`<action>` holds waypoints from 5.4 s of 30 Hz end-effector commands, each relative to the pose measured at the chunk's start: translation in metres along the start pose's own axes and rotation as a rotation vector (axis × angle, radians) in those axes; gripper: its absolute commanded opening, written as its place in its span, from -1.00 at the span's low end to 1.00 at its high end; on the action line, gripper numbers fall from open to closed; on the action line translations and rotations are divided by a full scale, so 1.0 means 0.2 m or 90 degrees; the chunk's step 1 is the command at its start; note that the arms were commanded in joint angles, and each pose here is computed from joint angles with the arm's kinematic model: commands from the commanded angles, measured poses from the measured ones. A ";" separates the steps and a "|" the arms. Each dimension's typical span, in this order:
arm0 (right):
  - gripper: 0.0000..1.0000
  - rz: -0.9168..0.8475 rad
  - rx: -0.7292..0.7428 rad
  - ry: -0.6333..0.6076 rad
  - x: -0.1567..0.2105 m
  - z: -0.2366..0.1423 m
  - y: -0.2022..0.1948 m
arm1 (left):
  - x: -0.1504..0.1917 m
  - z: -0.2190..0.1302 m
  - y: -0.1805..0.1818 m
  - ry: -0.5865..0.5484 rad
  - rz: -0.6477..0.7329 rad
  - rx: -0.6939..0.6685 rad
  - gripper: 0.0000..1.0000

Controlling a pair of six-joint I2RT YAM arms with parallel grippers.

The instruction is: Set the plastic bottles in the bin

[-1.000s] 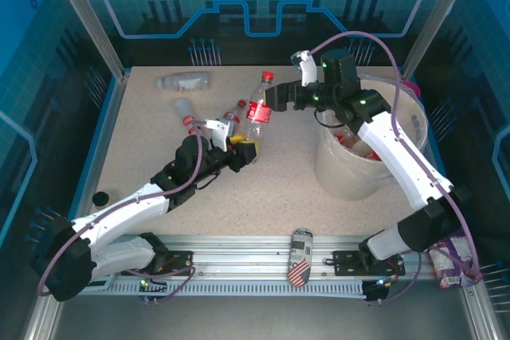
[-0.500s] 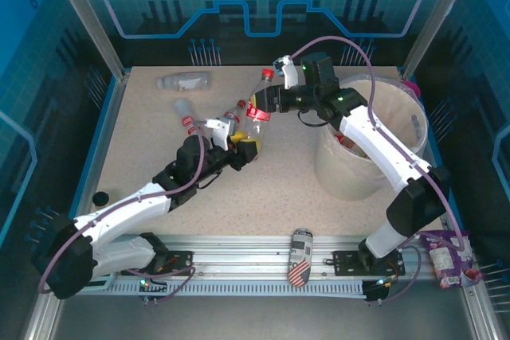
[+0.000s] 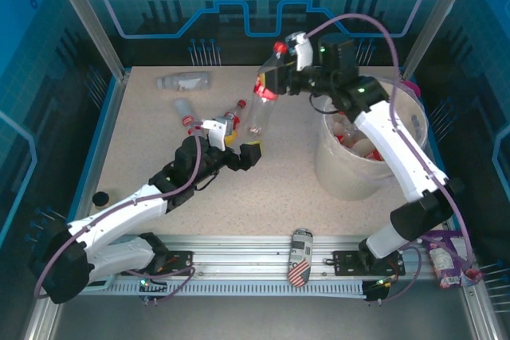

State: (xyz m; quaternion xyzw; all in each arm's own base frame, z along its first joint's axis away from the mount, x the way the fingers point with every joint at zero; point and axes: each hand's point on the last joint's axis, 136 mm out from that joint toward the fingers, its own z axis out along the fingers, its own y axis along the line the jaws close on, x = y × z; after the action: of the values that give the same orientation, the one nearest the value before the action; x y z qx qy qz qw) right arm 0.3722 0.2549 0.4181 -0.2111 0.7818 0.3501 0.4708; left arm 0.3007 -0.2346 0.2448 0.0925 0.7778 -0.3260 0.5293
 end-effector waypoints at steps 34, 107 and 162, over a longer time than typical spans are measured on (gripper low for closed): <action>-0.35 -0.126 0.621 0.023 0.41 -0.91 -0.99 | 0.18 0.16 0.50 0.193 -0.109 -0.217 0.97; 0.23 -0.019 0.484 0.096 0.43 -0.82 -0.90 | 0.16 0.25 0.50 0.215 -0.088 -0.207 0.98; 0.64 -0.005 0.360 -0.066 0.36 -1.02 -0.44 | 0.36 0.38 0.93 0.453 0.017 -0.318 0.14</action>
State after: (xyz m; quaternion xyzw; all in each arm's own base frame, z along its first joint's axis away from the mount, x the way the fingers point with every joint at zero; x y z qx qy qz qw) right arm 0.2812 0.0376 0.3707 -0.0579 0.8366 0.1012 0.5353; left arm 0.4162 -0.1438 0.0498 0.0824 0.9772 -0.0376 0.1918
